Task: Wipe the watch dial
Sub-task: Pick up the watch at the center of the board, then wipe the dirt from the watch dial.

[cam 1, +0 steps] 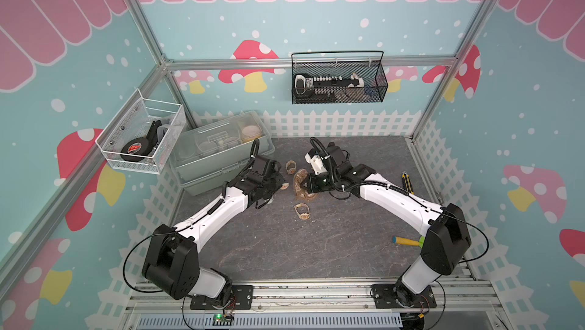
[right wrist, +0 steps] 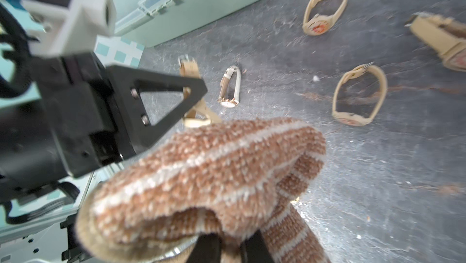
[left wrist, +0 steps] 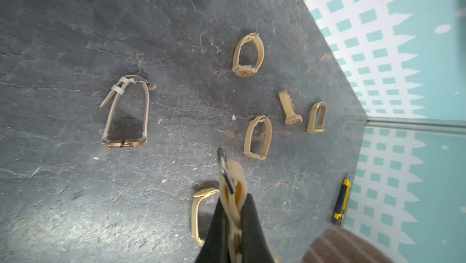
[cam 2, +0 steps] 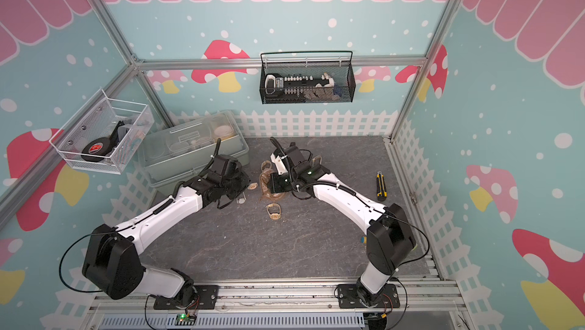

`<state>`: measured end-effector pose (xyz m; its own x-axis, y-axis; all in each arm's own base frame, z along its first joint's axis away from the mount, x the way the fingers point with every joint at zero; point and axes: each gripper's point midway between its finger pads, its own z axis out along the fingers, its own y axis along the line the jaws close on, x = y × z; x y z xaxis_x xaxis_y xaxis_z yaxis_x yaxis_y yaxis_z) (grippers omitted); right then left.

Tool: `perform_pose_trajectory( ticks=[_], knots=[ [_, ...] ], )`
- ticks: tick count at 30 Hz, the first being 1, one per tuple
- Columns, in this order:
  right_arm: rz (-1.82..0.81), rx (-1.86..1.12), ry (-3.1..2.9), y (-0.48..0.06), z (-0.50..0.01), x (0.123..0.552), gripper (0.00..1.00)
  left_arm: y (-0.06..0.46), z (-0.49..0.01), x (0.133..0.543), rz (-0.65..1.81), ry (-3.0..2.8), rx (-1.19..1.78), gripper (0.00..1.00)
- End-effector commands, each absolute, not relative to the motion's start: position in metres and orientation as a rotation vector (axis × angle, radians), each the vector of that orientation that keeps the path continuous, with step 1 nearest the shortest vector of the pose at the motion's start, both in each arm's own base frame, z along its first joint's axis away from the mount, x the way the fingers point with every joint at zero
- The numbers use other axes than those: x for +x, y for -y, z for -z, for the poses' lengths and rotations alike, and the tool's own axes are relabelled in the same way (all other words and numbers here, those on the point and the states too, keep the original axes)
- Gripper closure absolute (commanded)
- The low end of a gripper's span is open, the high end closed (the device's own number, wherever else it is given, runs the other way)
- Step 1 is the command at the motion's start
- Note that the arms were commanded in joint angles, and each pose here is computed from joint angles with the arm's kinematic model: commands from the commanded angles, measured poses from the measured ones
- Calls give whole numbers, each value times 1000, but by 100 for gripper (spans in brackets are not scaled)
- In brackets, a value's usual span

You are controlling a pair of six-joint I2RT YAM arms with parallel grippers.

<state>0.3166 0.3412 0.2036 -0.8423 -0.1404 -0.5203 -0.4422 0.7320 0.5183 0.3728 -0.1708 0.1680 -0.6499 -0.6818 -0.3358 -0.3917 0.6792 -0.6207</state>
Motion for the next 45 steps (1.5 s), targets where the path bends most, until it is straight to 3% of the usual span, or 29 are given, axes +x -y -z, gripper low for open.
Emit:
perform_pose_trajectory(
  ticks=[1,8,28,45],
  knots=[
    [-958,-462,-2471,-357,-208,310,100,164,-180,386,760,-2217,-908,100],
    [-993,-484,-2493,-375,-196,308,100,169,-179,389,820,-2205,-924,100],
    [-971,-557,-2475,-417,-186,352,100,182,-170,382,945,-2218,-937,100],
    [-932,-468,-2437,-396,-196,410,100,190,-183,375,1096,-2187,-950,100]
  ],
)
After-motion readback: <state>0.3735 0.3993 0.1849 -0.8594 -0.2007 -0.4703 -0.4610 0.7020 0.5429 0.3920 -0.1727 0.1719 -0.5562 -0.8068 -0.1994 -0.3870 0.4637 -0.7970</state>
